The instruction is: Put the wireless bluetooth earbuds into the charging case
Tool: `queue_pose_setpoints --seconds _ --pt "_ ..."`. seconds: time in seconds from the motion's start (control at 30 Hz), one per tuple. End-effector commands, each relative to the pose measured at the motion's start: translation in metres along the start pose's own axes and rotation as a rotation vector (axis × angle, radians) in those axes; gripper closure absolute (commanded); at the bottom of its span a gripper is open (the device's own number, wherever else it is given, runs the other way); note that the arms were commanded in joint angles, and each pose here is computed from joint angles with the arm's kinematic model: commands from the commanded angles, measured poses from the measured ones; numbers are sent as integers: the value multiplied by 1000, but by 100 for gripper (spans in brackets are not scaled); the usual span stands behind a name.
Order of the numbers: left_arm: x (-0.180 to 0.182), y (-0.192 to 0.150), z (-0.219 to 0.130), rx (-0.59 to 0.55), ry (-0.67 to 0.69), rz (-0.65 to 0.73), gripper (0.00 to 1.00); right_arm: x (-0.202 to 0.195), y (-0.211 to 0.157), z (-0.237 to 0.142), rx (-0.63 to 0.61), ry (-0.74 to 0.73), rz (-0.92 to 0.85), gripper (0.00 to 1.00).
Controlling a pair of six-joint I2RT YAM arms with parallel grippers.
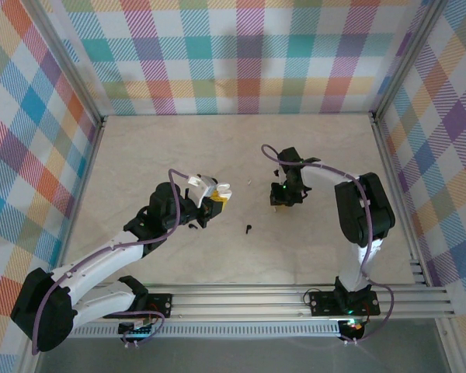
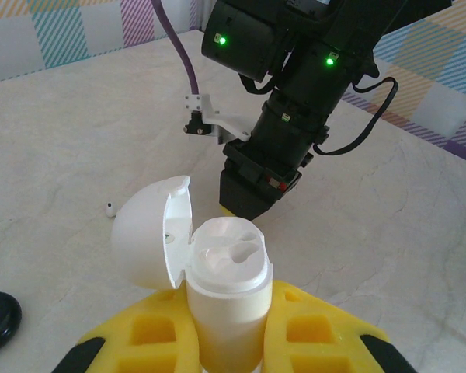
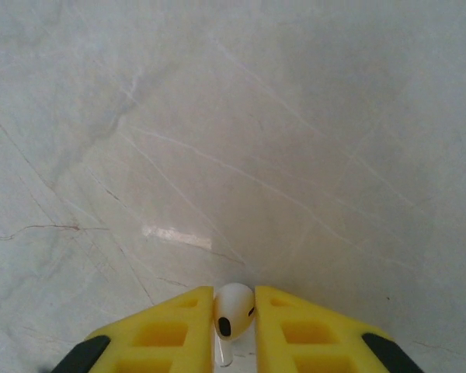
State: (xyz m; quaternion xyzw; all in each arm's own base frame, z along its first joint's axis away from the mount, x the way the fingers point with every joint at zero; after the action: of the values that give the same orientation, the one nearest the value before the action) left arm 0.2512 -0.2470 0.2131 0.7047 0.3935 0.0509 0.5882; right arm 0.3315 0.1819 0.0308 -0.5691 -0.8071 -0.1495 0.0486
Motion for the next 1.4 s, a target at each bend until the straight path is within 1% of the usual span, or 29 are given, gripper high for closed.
queue_pose_setpoints --seconds 0.0,0.13,0.23,0.37,0.43,0.53,0.63,0.73,0.93,1.17,1.37 --pt "-11 10 -3 -32 -36 27 100 0 -2 2 24 -10 -12 85" --pt "-12 11 -4 -39 -38 30 100 0 0 -3 11 -15 -16 90" --pt "-13 11 -5 -49 -48 34 100 2 2 -9 -7 -14 -17 92" --pt "-17 17 -7 -83 -69 34 100 6 7 -26 -60 -12 -23 94" --pt "-17 20 -6 -68 -62 31 100 9 11 -38 -97 -10 -30 95" --pt "-19 18 -2 -13 -66 44 100 15 18 -59 -162 -1 -47 96" --pt "-21 20 3 7 -83 33 100 24 24 -86 -243 10 -72 98" --pt "-30 26 5 -26 -141 43 100 40 29 -114 -342 21 -128 100" --pt "-42 38 6 -98 -218 77 100 80 33 -180 -590 54 -268 100" --pt "-60 53 3 -144 -322 87 100 132 25 -251 -886 205 -441 100" --pt "-75 63 -2 -170 -404 80 100 166 13 -290 -1042 345 -568 100"
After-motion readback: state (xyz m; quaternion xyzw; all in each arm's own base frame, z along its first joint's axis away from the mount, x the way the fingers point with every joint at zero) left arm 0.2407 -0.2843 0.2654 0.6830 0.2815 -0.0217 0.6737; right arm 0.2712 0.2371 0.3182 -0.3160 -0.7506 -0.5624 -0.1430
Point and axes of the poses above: each hand's point on the last joint's axis, 136 mm out from that joint toward the fingers, its own z axis out along the fingers, its own x axis along the line the jaws close on, y = z × x, the point moved 1 cm from there along -z, back along the fingers, and after that the axes turned 15 degrees about -z, right-handed, at the moved point
